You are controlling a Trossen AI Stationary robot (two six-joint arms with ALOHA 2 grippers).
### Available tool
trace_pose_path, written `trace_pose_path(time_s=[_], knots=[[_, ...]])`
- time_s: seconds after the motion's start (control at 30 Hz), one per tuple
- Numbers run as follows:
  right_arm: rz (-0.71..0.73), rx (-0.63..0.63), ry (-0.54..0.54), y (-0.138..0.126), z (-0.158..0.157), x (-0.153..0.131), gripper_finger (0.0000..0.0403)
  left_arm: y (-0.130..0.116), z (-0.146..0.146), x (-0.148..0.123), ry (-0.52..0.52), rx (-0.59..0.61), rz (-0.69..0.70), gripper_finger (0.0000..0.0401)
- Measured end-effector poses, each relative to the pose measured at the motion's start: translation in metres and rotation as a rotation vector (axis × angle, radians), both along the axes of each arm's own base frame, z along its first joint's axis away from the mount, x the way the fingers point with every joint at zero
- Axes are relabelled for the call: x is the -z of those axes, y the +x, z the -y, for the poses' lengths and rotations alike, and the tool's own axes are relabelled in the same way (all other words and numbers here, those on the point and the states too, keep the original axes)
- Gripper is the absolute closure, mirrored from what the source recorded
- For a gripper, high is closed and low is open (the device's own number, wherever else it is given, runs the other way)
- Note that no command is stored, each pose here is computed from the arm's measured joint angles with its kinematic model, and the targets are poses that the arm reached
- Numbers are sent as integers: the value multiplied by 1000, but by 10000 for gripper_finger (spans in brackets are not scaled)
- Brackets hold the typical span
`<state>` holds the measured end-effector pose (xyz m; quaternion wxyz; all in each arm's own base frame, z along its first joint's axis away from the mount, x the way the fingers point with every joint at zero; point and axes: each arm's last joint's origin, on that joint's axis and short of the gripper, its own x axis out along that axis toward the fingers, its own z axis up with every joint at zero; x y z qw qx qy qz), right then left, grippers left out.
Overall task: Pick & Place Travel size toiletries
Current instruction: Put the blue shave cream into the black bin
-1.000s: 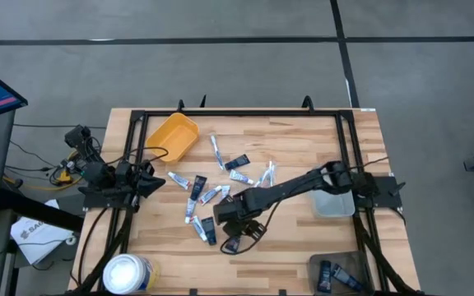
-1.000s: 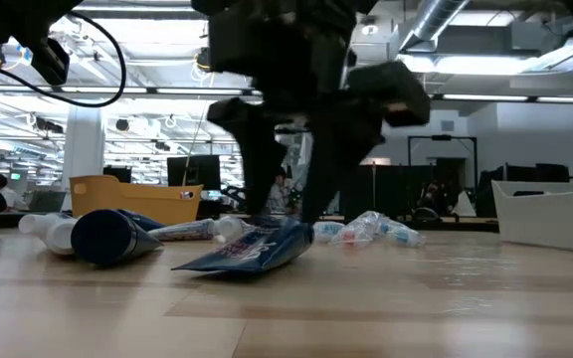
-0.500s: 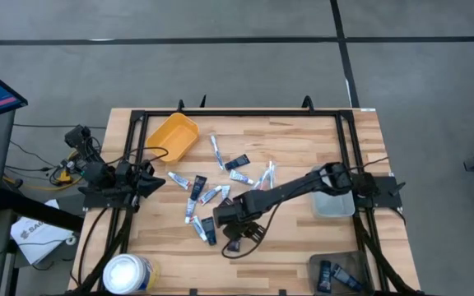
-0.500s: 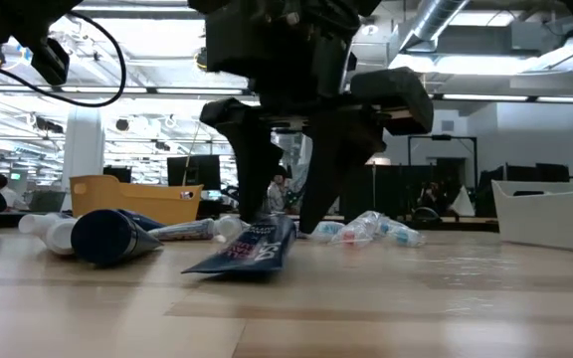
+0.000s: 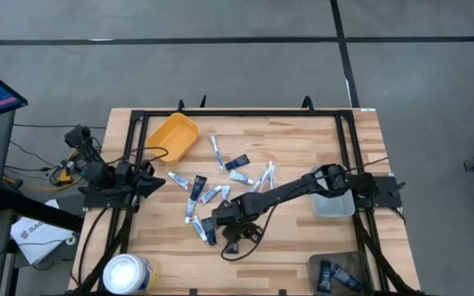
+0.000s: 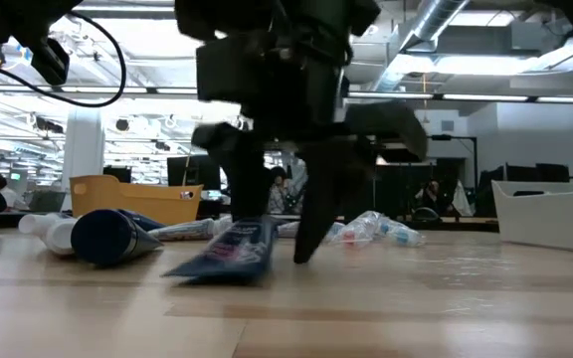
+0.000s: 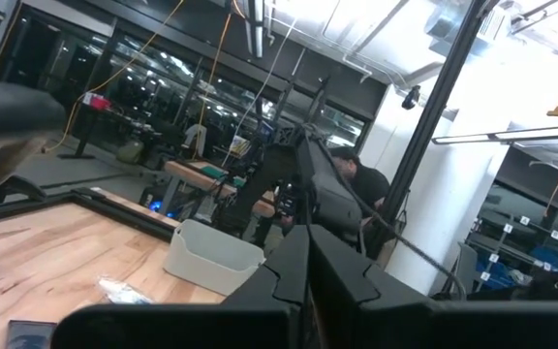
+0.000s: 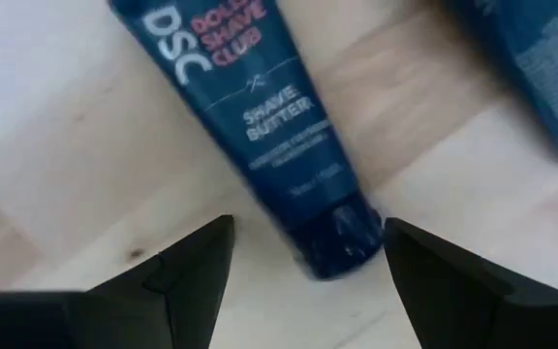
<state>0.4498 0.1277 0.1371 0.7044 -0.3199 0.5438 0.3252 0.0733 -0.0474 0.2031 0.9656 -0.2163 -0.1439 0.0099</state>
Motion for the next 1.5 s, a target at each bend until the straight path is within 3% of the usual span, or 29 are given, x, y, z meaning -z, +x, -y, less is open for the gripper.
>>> trace_pose_path(time_s=[0.13, 0.33, 0.53, 0.7, 1.03, 1.5], knots=[[-8, 2, -15, -1, -1, 1, 153, 0, 1, 0, 7, 4, -4, 399], [-24, 14, -9, -2, 0, 0, 207, 1, 1, 1, 12, 4, -8, 399], [3, 6, -8, 6, -2, -19, 225, 1, 1, 1, 12, 4, -8, 399], [48, -13, -1, 12, -3, -33, 210, 1, 1, 1, 12, 3, -8, 399], [66, -152, -41, 11, -6, -33, 141, 1, 1, 1, 12, 3, -8, 399], [89, -214, -24, 10, -15, -23, 138, 1, 1, 1, 12, 3, -8, 399]])
